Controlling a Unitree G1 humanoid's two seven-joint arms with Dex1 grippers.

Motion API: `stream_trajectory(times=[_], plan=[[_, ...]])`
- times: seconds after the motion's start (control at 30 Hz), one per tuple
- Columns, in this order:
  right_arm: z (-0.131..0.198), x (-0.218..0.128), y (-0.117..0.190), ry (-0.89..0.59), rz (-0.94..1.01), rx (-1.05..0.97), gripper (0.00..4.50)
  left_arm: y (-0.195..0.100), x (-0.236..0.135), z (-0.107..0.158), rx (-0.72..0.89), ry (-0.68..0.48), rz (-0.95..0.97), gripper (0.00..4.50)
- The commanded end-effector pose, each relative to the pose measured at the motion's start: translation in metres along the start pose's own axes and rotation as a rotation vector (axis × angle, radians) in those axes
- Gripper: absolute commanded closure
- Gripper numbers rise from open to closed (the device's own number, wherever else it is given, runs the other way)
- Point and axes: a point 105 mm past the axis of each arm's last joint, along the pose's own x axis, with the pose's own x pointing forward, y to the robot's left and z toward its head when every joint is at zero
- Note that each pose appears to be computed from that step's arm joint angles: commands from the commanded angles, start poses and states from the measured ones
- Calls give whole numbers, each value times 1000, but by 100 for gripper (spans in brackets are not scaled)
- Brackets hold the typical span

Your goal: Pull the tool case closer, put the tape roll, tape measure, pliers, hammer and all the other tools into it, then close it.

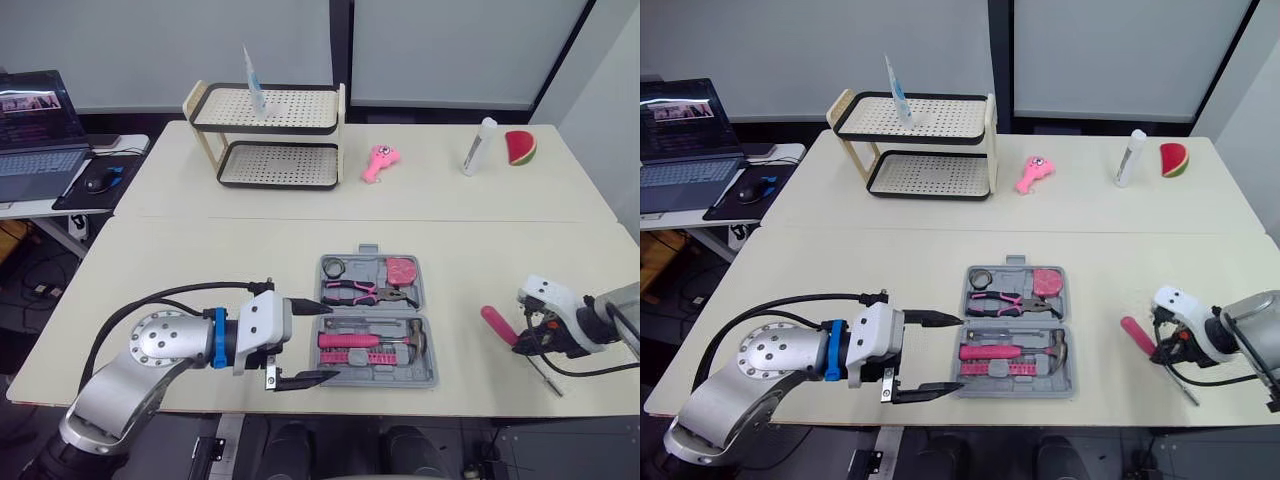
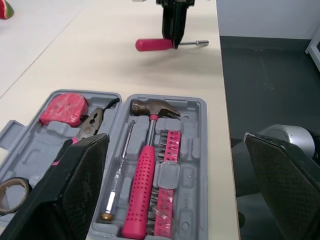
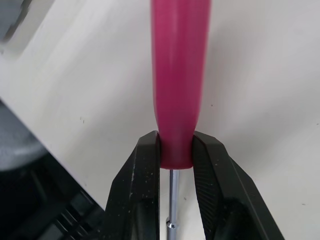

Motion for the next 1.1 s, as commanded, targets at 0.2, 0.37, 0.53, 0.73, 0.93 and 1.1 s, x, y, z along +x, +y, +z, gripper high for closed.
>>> stream_trajectory(times=[0.2, 0.37, 0.53, 0.73, 0.93, 1.1], plan=[[36, 1, -15, -168, -177, 207, 385, -3, 1, 20, -9, -75, -15, 0], [48, 15, -13, -199, -212, 173, 385, 0, 2, 18, -1, -67, -17, 0], [54, 25, -12, -225, -239, 148, 350, 1, 2, 16, 7, -58, -15, 0], [58, 21, -6, -276, -212, 135, 237, 3, 0, 14, 9, -49, -12, 0], [57, 1, 3, -391, -220, 23, 143, 5, -5, 14, 12, -45, -6, 0], [50, -2, 12, -550, -282, -115, 4, 7, -6, 13, 15, -44, -4, 0]])
